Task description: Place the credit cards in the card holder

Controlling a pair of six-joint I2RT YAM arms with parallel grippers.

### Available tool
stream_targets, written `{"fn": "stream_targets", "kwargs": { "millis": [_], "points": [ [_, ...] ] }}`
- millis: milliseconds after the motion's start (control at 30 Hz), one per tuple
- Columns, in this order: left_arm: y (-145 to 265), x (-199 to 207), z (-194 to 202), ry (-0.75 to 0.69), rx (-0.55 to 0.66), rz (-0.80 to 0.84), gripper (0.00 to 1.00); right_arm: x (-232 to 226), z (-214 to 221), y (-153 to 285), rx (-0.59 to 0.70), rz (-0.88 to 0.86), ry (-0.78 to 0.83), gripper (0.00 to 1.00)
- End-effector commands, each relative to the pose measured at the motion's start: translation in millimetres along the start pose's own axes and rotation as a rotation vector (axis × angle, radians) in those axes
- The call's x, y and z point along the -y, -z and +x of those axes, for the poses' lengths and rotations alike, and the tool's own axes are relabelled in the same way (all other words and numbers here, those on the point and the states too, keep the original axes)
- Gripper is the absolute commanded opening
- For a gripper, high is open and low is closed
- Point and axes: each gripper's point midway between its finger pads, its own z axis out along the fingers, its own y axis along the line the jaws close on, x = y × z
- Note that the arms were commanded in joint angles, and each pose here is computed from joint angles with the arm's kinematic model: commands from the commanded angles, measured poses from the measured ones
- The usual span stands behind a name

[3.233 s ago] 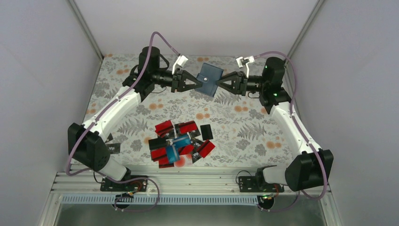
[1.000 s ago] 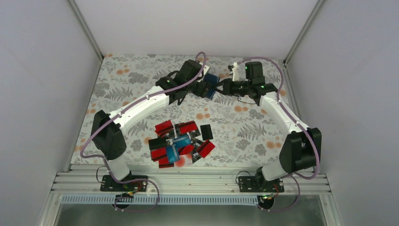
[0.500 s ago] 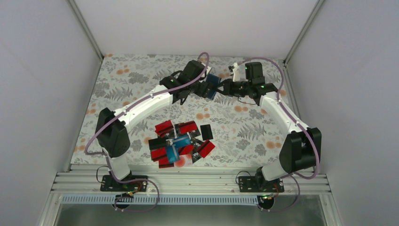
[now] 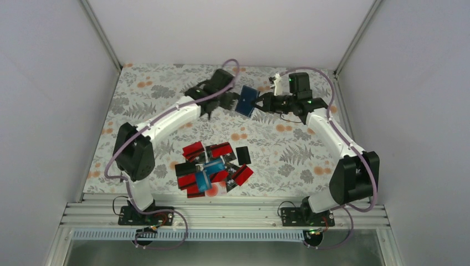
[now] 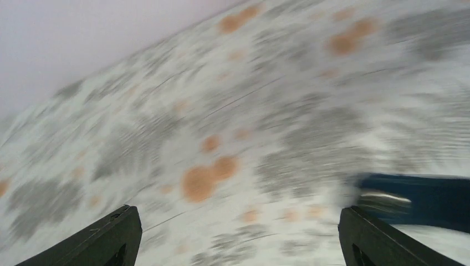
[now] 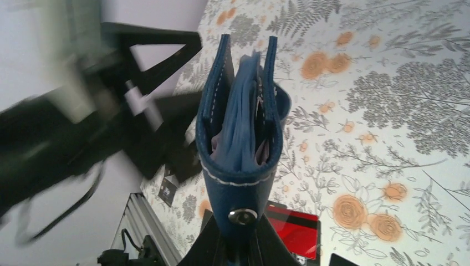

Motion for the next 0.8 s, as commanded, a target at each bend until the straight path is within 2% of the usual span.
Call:
{"fn": "stream_targets", "kwargs": {
  "millis": [0, 100, 233, 433, 533, 767],
  "points": [
    [-31.8, -128.4, 75.4, 0.128, -0.219, -0.303, 0.89, -32.1, -8.2, 11.8, 0.013, -0.078, 0.062, 0.04],
    [-18.3, -157.7, 86.5, 0.207, -0.227, -0.349, 0.89, -18.1, -6.4, 8.9, 0.01, -0.033, 0.029, 0.04],
    [3.4, -152.1, 81.5, 0.288, -0.18, -0.267, 0.87, -6.6, -7.4, 3.1, 0.006, -0.006, 0.002, 0.04],
    [45.5, -92.2, 43.6, 0.282, 0.046, 0.129, 0.86, 7.5, -8.6, -8.2, -0.024, 0.026, -0.02, 0.04],
    [55.9, -55.1, 32.5, 0.239, 0.064, 0.3, 0.86, 12.9, -5.1, -15.5, -0.051, 0.038, -0.032, 0.04],
    [50.0, 8.6, 18.2, 0.176, 0.059, 0.444, 0.85, 12.0, 8.0, -32.3, -0.094, 0.023, -0.048, 0.04]
  ]
}}
